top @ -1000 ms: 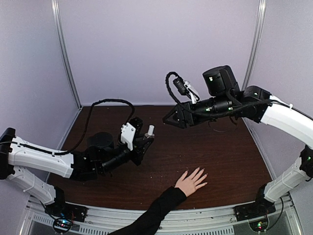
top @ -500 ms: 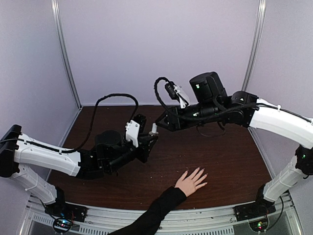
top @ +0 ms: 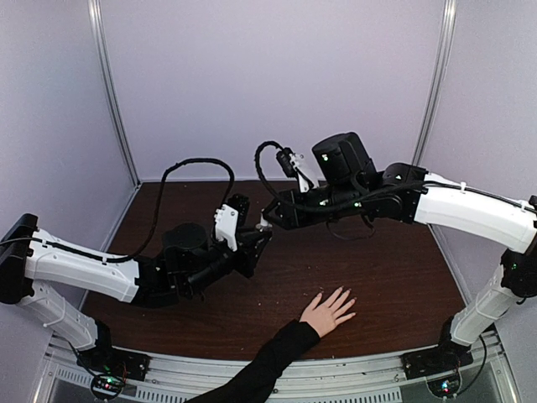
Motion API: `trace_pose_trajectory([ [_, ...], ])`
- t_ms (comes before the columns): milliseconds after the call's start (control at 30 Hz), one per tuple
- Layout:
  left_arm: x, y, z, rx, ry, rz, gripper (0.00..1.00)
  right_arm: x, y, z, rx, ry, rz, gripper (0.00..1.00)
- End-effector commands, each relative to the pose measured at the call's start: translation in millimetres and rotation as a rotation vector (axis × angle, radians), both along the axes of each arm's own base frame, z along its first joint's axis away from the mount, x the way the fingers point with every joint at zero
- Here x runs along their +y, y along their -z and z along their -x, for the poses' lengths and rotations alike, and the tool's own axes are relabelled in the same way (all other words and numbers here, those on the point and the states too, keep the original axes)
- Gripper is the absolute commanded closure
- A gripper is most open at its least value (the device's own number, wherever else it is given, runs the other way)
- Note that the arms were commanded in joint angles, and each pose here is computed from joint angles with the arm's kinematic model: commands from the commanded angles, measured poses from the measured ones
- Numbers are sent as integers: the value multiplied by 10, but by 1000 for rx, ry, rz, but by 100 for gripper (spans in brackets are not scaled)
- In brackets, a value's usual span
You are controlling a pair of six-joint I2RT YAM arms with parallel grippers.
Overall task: Paint the nails
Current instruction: Unscrew the nail polish bottle cap from the nail polish bottle.
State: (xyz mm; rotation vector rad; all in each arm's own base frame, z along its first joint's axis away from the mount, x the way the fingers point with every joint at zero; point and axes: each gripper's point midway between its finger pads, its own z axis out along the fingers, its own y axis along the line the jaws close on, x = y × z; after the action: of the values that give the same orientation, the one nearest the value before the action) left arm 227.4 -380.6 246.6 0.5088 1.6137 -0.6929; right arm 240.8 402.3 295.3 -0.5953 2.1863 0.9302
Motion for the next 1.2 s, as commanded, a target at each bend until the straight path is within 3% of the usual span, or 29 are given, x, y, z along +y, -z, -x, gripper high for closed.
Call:
trace_pose_trajectory([
  [0, -12, -261, -28, -28, -14, 94, 100, 34, 14, -53, -12, 33, -9, 62],
  [333, -40, -269, 109, -43, 73, 86, 100, 67, 67, 11, -7, -24, 23, 63],
  [600, -69, -315, 156, -48, 107, 96, 100, 19, 64, 15, -18, -24, 48, 70],
  [833, -79, -333, 162, -44, 112, 106, 100, 16, 31, 24, -23, -27, 40, 86],
  [1167, -106, -391, 274, -38, 181, 126, 100, 16, -106, 79, -71, -76, 21, 99],
])
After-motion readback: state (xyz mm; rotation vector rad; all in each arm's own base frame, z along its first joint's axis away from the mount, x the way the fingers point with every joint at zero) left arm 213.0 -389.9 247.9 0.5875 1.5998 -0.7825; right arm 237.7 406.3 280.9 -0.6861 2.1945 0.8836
